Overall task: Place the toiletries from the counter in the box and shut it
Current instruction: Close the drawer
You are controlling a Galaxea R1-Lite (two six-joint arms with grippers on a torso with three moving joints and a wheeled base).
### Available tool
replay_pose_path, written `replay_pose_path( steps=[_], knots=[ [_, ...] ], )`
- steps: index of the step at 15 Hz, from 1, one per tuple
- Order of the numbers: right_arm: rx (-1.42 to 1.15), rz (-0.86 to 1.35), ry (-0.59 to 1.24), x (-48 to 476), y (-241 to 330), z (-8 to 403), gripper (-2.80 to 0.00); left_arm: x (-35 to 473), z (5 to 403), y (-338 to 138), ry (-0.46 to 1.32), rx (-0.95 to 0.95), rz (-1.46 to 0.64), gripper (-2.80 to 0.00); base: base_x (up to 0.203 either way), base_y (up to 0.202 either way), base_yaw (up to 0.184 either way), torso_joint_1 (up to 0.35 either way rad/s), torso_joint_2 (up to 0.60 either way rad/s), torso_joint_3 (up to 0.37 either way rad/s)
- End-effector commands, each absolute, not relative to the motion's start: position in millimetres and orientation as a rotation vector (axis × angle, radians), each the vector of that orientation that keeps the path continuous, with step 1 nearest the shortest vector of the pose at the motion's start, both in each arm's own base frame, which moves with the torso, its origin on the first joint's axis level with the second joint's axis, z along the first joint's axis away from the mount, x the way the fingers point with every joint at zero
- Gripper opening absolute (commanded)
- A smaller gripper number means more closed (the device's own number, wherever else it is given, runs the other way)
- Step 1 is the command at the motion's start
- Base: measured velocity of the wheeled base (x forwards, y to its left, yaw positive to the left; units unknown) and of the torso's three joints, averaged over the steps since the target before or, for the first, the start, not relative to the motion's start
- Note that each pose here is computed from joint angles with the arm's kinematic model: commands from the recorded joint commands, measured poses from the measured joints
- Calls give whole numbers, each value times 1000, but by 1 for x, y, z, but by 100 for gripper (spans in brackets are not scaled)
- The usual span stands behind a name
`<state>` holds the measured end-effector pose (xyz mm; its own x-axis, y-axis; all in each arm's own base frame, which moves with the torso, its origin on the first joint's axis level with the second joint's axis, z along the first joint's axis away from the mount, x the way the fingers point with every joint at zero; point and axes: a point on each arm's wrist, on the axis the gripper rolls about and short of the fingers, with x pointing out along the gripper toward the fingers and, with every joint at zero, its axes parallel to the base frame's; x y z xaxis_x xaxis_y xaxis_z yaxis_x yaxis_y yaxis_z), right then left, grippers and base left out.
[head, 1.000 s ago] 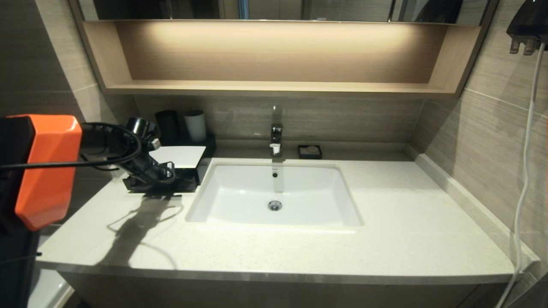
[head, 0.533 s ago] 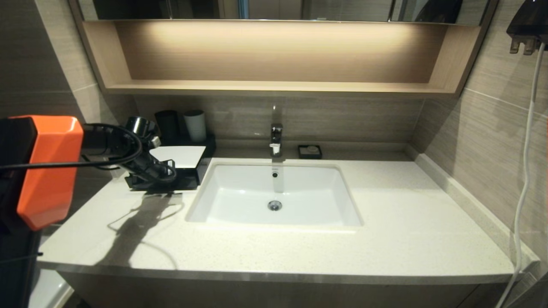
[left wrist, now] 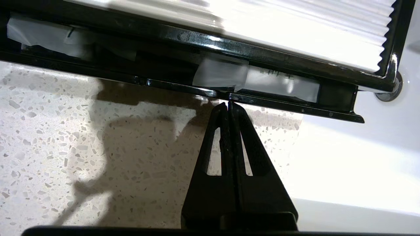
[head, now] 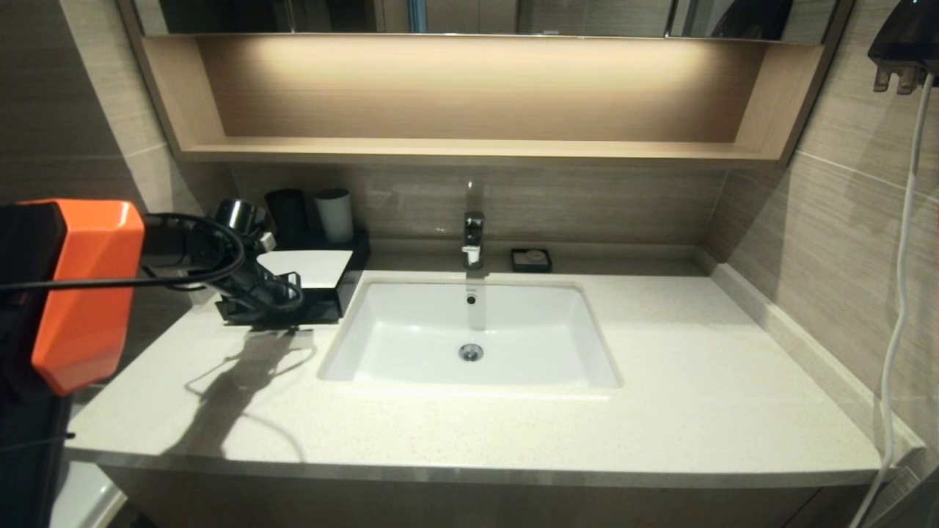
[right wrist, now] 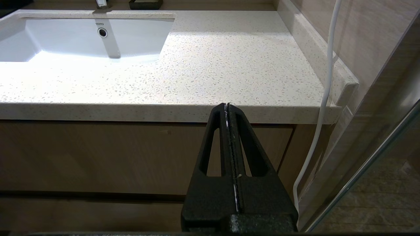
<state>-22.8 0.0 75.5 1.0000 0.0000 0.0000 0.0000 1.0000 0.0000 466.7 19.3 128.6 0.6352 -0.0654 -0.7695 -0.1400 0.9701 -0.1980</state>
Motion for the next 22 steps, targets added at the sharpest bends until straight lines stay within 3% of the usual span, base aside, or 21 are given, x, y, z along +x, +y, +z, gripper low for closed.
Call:
replay_pose_path(
  steps=[1, 22],
  knots=[
    [0, 0, 0, -23, 0, 75, -280, 468, 125, 19, 890, -253, 45, -280, 0, 0, 0, 0, 0, 0],
    [0, 0, 0, -23, 0, 75, -280, 469, 128, 19, 862, -296, 62, -280, 0, 0, 0, 0, 0, 0]
  ],
)
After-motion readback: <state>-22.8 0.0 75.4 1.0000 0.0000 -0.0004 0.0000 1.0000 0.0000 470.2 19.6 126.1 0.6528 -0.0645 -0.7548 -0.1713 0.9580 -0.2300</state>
